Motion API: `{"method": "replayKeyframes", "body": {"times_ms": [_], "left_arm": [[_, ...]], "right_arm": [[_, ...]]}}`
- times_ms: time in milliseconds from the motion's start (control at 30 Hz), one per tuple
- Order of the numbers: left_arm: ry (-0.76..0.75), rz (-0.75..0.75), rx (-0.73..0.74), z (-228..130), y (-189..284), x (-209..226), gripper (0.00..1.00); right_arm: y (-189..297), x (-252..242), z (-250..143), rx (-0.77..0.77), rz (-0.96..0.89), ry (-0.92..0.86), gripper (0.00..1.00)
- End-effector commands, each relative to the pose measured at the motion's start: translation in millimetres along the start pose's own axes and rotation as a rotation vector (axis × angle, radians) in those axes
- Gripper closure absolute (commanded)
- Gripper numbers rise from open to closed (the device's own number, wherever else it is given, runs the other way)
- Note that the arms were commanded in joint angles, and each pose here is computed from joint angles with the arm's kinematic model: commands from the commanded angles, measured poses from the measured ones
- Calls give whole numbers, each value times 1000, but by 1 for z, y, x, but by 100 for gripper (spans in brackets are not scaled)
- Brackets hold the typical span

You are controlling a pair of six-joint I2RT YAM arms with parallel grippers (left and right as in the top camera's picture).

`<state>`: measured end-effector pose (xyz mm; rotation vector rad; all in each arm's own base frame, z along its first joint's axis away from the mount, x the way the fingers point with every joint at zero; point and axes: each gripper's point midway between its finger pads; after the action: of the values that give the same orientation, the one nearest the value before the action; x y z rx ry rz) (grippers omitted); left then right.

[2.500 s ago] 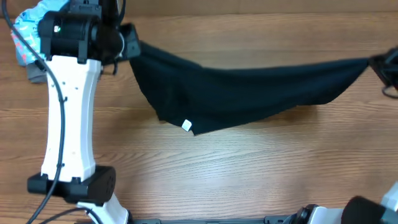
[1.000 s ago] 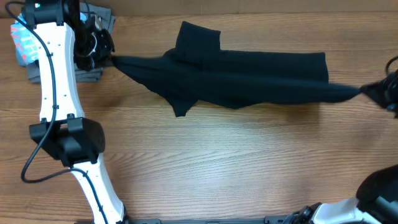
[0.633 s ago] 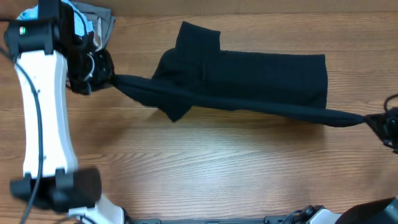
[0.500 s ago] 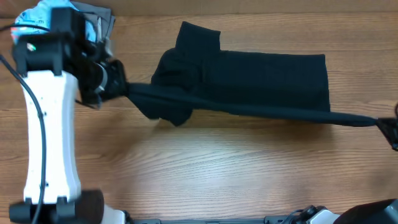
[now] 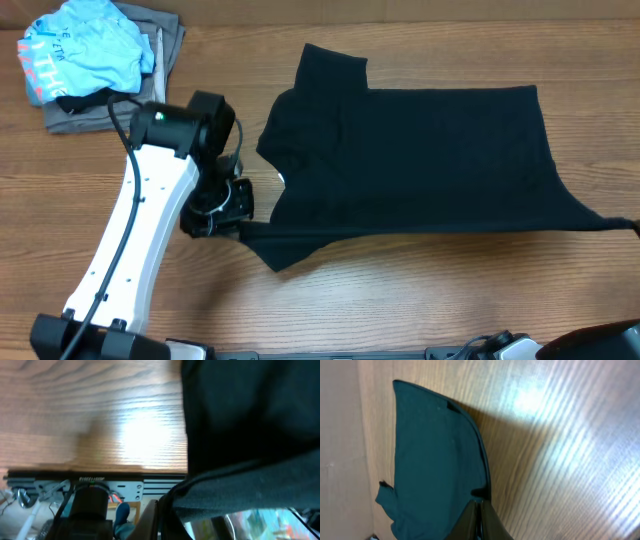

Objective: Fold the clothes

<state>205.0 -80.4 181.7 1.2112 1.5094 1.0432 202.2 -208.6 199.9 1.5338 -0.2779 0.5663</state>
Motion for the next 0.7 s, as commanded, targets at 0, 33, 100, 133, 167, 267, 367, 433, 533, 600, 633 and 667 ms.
{"method": "replayKeyframes", "body": {"times_ms": [0, 33, 100, 133, 167, 267, 367, 433, 533, 600, 633, 667], "left_arm": [[90, 58, -103, -14, 13, 18, 96], [102, 50, -121, -17, 16, 19, 96], [100, 21, -147, -25, 20, 15, 96], [89, 8, -160, -30, 22, 13, 96], [80, -2, -166, -34, 22, 12, 96], [74, -14, -169, -48, 18, 10, 96], [73, -5, -132, -61, 4, 9, 96], [64, 12, -93, -68, -8, 8, 96], [33, 18, -45, -73, -27, 3, 96], [-4, 1, -25, -75, -39, -6, 96], [-24, -7, -20, -76, -45, -10, 96], [-31, -5, -24, -75, -50, -13, 96]], "right_arm": [[11, -8, 10, -60, -30, -38, 96], [12, -9, 11, -65, -30, -56, 96], [13, -10, 12, -71, -28, -70, 96], [13, -10, 12, -69, -29, -71, 96], [12, -11, 10, -65, -32, -74, 96], [10, -16, 7, -54, -53, -84, 96], [8, -22, 8, -65, -75, -106, 96], [6, -23, 8, -63, -75, -108, 96], [7, -25, 8, -68, -87, -128, 96], [7, -26, 9, -70, -93, -135, 96], [7, -28, 8, -71, -100, -148, 96], [7, -30, 8, -73, -111, -160, 96]]}}
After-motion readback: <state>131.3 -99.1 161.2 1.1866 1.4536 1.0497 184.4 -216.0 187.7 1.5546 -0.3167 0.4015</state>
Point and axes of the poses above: each gripper's point midway between its finger pads, its own y axis back along the fingers, its own x axis along the line the jaws close on, z = x × y, and after that the axes turned 5 degrees about -y, right-handed
